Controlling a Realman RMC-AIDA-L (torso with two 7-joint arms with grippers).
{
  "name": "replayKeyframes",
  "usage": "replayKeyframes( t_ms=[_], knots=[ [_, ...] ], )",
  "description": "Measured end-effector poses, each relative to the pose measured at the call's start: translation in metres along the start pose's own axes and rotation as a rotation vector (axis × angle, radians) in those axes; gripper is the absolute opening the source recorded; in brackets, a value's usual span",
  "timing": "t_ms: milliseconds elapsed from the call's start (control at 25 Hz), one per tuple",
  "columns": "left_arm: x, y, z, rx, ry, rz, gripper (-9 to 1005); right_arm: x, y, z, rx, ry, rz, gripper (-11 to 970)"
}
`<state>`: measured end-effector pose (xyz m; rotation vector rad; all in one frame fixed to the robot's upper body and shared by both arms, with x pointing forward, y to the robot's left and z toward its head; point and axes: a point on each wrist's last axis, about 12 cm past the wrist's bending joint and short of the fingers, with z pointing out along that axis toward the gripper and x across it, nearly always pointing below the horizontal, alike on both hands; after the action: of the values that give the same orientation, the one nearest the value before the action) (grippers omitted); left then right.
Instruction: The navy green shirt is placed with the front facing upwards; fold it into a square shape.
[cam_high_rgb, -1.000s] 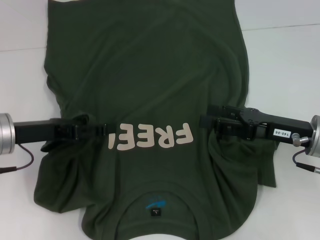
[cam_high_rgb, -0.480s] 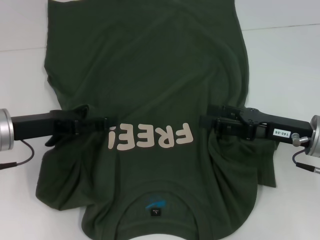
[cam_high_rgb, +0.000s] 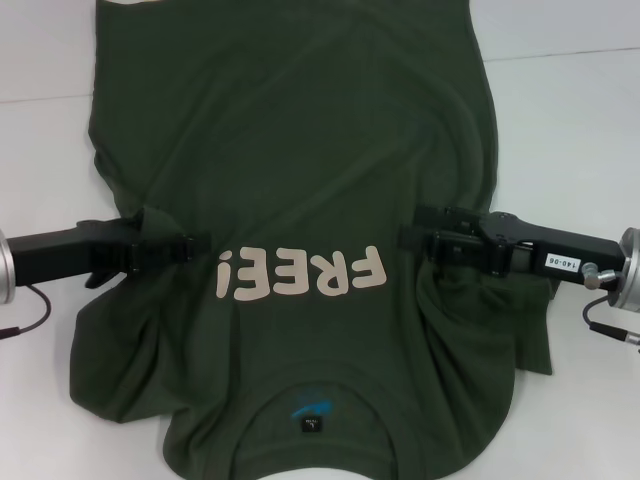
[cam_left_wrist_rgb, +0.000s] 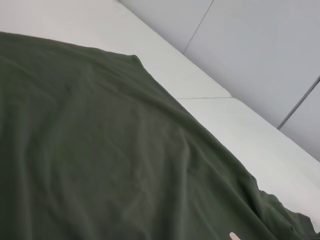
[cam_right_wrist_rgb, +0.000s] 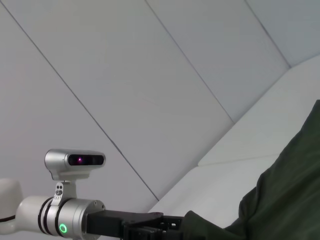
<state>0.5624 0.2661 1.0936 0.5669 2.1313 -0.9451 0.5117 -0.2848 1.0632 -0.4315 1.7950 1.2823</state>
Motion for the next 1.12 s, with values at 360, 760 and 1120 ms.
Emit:
replayKeyframes(
  t_ms=[360, 760, 1120],
  knots=[
    [0.003, 0.011, -0.004, -0.094, -0.026, 0.006, 833, -0.002, 0.000, 0.003, -0.004, -0.005, -0.002, 912],
    [0.007, 0.023, -0.009, -0.196, -0.039, 0.004, 810, -0.001, 0.000, 0.003, -0.005, -0.008, 0.005, 911],
    [0.014, 0.030, -0.018, -0.236, -0.045, -0.014, 789, -0.002, 0.000, 0.004, -0.005, -0.007, 0.005, 911]
  ],
)
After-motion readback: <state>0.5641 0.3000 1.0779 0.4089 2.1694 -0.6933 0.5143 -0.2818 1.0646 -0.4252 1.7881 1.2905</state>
